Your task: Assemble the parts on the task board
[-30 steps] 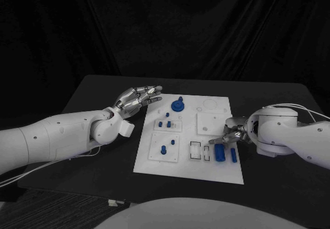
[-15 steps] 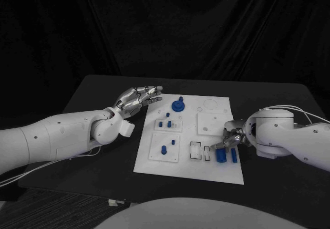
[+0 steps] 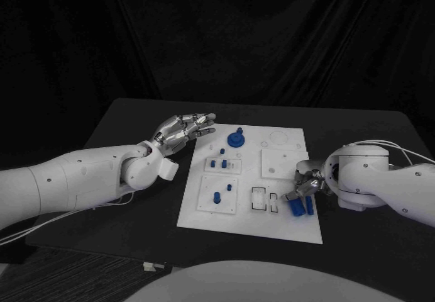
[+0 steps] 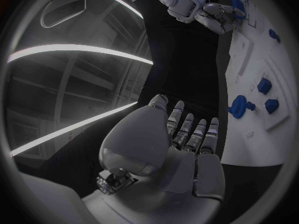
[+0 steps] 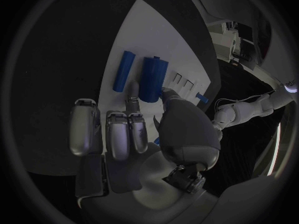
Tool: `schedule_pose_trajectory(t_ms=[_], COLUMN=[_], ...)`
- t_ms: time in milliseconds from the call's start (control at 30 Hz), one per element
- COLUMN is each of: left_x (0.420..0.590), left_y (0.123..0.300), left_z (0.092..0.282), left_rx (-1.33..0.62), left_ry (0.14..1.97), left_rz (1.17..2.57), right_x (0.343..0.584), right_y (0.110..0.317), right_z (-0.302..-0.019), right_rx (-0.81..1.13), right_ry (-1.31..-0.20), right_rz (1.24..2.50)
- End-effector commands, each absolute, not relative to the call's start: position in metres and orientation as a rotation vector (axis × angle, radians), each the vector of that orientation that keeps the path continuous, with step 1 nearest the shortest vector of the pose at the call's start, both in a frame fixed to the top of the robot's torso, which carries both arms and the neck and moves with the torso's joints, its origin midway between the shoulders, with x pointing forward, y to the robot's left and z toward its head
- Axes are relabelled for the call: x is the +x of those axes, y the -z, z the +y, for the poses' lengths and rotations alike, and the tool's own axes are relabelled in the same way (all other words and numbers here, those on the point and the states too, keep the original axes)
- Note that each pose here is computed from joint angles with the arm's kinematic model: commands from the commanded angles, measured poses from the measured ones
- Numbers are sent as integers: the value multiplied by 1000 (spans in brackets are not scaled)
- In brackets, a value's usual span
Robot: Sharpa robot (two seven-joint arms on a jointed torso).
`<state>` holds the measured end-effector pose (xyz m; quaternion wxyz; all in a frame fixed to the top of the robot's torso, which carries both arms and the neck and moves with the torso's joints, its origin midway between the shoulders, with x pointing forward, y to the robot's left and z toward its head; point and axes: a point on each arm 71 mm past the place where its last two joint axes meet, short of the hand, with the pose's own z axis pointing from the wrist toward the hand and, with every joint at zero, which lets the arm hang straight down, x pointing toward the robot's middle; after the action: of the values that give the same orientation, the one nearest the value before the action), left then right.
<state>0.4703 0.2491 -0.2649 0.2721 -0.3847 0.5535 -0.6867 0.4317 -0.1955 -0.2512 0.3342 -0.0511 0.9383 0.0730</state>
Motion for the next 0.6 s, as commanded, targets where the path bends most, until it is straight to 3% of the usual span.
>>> schedule_pose_trajectory(t_ms=[33,600], left_x=[470,471], left_y=[264,265], left_z=[248,249], left_rx=[-1038,-1039], left_ry=[1871,1868], left_rz=[1481,1483], right_x=[429,426], right_y=[255,248], right_z=[-199,-208], right_rx=[23,388], right_ry=[-253,-431], right_rz=[2470,2477])
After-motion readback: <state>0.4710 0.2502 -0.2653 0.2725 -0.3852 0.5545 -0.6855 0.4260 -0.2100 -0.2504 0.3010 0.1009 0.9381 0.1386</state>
